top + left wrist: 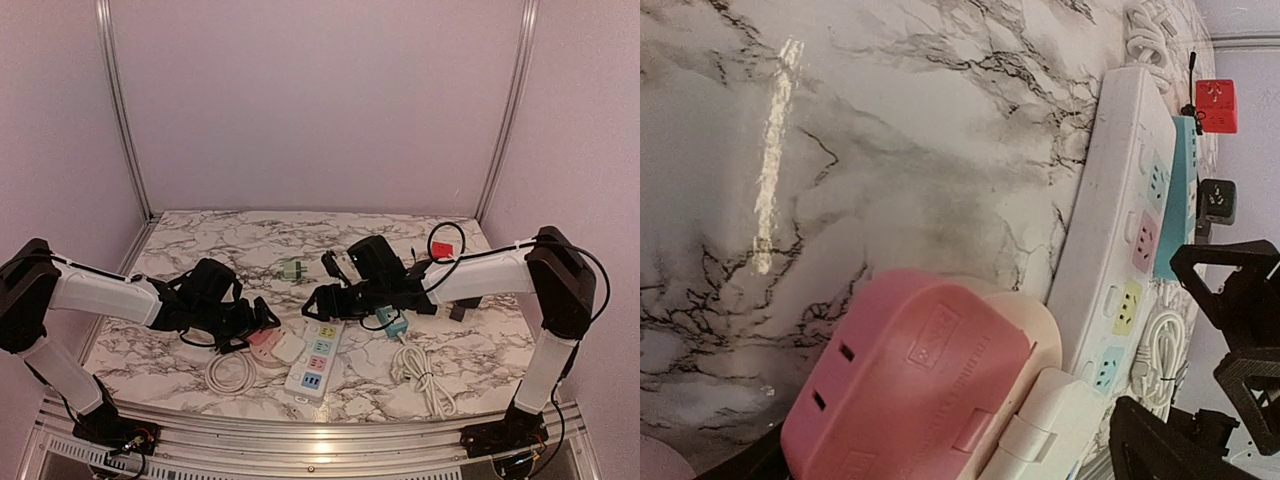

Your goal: Pull the plug off the socket

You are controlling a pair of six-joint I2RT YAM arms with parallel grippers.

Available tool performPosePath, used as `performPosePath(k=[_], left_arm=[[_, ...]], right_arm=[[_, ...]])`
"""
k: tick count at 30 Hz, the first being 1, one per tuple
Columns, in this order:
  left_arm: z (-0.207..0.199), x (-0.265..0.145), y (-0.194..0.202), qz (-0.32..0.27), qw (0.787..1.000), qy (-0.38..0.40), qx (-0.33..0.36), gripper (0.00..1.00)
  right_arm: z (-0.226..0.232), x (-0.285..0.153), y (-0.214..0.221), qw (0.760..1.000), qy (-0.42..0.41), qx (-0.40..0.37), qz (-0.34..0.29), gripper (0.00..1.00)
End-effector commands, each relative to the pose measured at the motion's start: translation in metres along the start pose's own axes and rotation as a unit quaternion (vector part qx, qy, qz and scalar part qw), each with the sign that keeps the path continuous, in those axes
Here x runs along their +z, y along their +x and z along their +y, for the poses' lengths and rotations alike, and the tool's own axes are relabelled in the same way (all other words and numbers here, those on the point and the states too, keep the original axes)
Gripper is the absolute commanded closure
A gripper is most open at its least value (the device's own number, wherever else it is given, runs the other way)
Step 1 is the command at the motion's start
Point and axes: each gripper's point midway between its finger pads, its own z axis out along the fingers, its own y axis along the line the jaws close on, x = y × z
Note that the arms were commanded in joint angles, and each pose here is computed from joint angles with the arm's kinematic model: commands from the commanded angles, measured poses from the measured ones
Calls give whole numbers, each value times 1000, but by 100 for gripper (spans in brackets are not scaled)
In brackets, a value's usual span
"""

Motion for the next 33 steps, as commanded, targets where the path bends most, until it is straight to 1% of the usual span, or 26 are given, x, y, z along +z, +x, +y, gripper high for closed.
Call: performPosePath(k=[1,3,6,8,11,17,23,25,30,33], left_arm=[[-3,-1,4,8,1000,-4,6,1],[1,-6,-4,-5,1000,-14,14,1],[3,-8,-11,-6,999,-21,40,1],[5,-10,-14,6,997,-33,71,1],[11,-15,-18,20,993,-43,111,6],[27,-12,-13,88,987,-5,134,18],[13,-6,-6,115,983,60,126,24],[5,-4,-8,113,982,84,123,29],[-3,-5,-8,118,981,114,105,45],[-5,-7,-7,124,980,120,101,58]], right_arm=[[12,-14,-7,1000,-14,-3,-15,25],[15,-16,-2,1000,-16,-8,-9,25],[22,-14,10,1000,-15,-24,9,26],[26,-11,19,999,-9,-35,23,28],[26,-8,29,999,-3,-38,36,29],[25,-9,30,999,-1,-32,35,30],[27,-5,26,998,5,-37,41,31],[26,-3,26,998,7,-41,44,31],[23,2,26,997,17,-52,55,31],[23,4,26,997,17,-54,56,31]])
